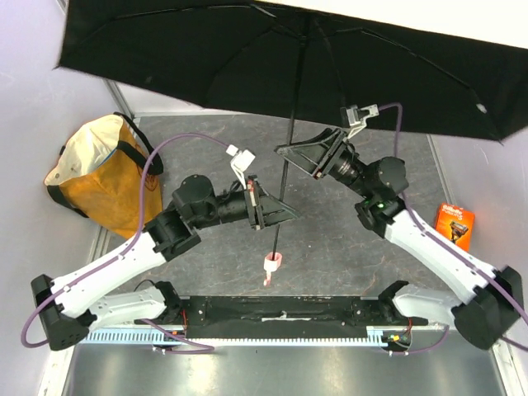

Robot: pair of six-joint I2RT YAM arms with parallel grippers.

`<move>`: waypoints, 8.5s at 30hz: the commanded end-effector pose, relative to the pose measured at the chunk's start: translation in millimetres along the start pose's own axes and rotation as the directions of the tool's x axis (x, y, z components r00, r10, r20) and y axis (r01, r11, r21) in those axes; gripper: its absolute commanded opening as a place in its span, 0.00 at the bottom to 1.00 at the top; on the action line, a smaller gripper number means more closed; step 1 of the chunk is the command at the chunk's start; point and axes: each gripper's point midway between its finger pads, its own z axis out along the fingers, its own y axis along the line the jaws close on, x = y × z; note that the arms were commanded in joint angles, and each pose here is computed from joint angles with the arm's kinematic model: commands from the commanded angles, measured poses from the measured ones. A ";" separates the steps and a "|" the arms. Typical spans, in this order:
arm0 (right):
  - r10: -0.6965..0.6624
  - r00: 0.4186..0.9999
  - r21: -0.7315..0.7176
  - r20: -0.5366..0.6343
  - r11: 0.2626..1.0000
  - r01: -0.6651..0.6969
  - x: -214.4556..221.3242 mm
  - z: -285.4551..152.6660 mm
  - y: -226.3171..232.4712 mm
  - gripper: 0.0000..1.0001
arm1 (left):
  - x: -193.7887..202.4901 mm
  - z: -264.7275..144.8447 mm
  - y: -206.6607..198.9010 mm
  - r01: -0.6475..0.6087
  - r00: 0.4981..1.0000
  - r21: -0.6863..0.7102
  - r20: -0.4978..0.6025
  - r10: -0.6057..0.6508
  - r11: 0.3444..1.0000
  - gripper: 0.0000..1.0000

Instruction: Put away the umbrella

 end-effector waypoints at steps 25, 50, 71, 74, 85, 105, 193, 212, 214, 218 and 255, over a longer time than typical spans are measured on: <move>-0.325 0.945 0.444 -0.035 0.842 0.306 -13.7 30.8 -27.8 0.42 | -37.6 -25.9 15.4 -0.344 0.887 -0.402 0.159 0.434 0.849 0.02; -0.192 0.980 0.535 0.053 0.834 0.134 -19.0 13.3 -14.3 0.00 | -45.4 -17.9 1.3 -0.192 0.952 -0.417 0.139 0.271 0.888 0.61; -0.279 0.946 0.513 0.163 0.844 0.160 -52.6 6.3 19.9 0.58 | -37.1 4.2 -26.3 -0.087 0.978 -0.168 0.171 0.116 0.982 0.02; -0.287 0.921 0.480 0.262 0.867 0.134 -75.3 10.5 30.7 0.67 | -35.7 4.3 -36.7 -0.059 0.980 -0.099 0.185 0.076 0.993 0.02; -0.235 0.799 0.357 0.553 0.934 0.027 -128.4 -0.3 43.7 0.73 | -29.4 2.4 -48.8 0.006 0.981 0.009 0.196 -0.007 1.000 0.02; -0.233 0.674 0.468 0.701 0.864 -0.187 -184.5 -32.8 -25.1 0.59 | -29.4 -1.6 -47.8 -0.013 0.978 0.005 0.208 0.012 1.000 0.02; -0.092 0.993 0.409 0.071 0.911 0.055 40.6 -38.0 -39.9 0.00 | -108.8 -22.1 -58.5 -0.124 0.887 -0.058 0.440 0.136 0.991 0.02; 0.168 0.839 0.554 0.517 0.682 -0.478 -73.7 -62.0 -118.7 0.00 | -15.6 -51.6 18.0 0.011 0.988 -0.233 0.151 0.025 0.972 0.70; 0.117 0.859 0.536 0.499 0.737 -0.411 -81.4 -58.4 -114.0 0.00 | -4.6 -62.6 30.2 0.042 0.987 -0.270 0.158 0.002 0.962 0.76; 0.094 0.891 0.417 0.444 0.858 -0.298 -81.5 -44.3 -97.4 0.00 | 1.6 -59.5 31.3 0.090 0.986 -0.223 0.160 -0.055 0.971 0.83; 0.298 0.874 0.641 0.384 0.596 -0.484 59.0 -79.9 -165.6 0.00 | -15.2 6.2 57.7 0.153 0.984 -0.184 0.116 -0.133 0.971 0.02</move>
